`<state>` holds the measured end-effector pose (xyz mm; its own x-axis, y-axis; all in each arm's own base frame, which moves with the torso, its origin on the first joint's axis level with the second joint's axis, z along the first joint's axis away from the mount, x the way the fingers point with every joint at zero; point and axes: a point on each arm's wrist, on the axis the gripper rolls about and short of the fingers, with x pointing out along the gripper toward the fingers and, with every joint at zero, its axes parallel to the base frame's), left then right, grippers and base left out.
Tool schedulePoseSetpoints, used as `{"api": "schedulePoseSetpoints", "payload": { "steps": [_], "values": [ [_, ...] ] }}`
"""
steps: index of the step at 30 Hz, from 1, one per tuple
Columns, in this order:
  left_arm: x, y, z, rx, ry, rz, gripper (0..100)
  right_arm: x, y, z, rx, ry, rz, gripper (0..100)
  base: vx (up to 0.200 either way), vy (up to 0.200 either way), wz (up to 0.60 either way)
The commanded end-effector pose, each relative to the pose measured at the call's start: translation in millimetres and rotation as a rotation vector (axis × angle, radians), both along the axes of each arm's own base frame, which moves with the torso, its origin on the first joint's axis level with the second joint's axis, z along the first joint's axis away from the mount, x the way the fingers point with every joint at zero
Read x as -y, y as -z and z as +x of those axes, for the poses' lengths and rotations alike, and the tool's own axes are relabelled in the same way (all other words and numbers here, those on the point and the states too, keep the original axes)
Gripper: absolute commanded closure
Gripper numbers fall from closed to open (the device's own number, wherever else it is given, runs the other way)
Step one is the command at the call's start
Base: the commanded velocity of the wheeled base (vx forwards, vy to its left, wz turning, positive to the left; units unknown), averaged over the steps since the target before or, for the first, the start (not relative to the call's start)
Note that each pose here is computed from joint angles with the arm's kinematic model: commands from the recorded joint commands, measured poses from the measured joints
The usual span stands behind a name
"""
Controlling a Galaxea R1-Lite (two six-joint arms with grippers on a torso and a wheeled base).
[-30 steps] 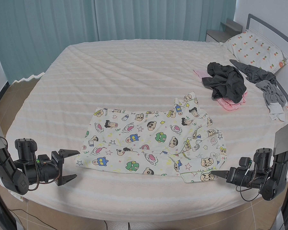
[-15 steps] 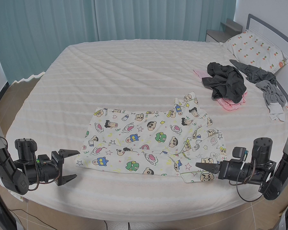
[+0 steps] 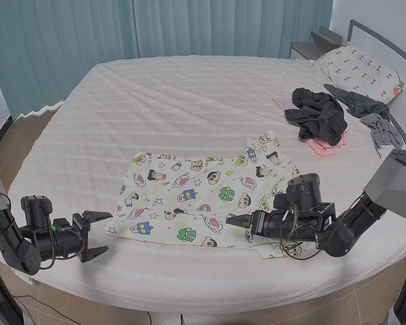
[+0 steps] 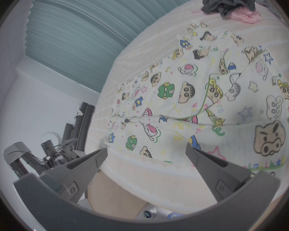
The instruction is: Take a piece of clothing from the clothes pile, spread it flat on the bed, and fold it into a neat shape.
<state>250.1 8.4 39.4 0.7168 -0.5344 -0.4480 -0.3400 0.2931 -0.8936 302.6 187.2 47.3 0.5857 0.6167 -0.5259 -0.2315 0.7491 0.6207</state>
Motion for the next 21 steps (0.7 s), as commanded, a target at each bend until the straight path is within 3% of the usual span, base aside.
{"api": "schedulePoseSetpoints", "payload": {
  "steps": [1, 10, 15, 21],
  "values": [
    [-0.1, 0.4, 0.2, 0.001, 0.001, 0.003, 0, -31.0, 26.8, 8.4, -0.05, -0.011, -0.055, 0, 0.0, 0.0, 0.0],
    [2.0, 2.1, 0.8, -0.006, -0.011, 0.018, 0, -38.8, 39.6, 16.7, -0.04, 0.027, -0.089, 0, 0.0, 0.0, 0.0],
    [2.7, 2.2, 0.9, -0.006, -0.012, 0.021, 0, -44.5, 47.3, 30.8, 0.011, 0.105, -0.125, 0, 0.0, 0.0, 0.0],
    [2.7, 2.2, 0.9, -0.006, -0.012, 0.021, 0, -49.2, 42.1, 38.3, 0.075, 0.146, -0.111, 0, 0.0, 0.0, 0.0]
  ]
}}
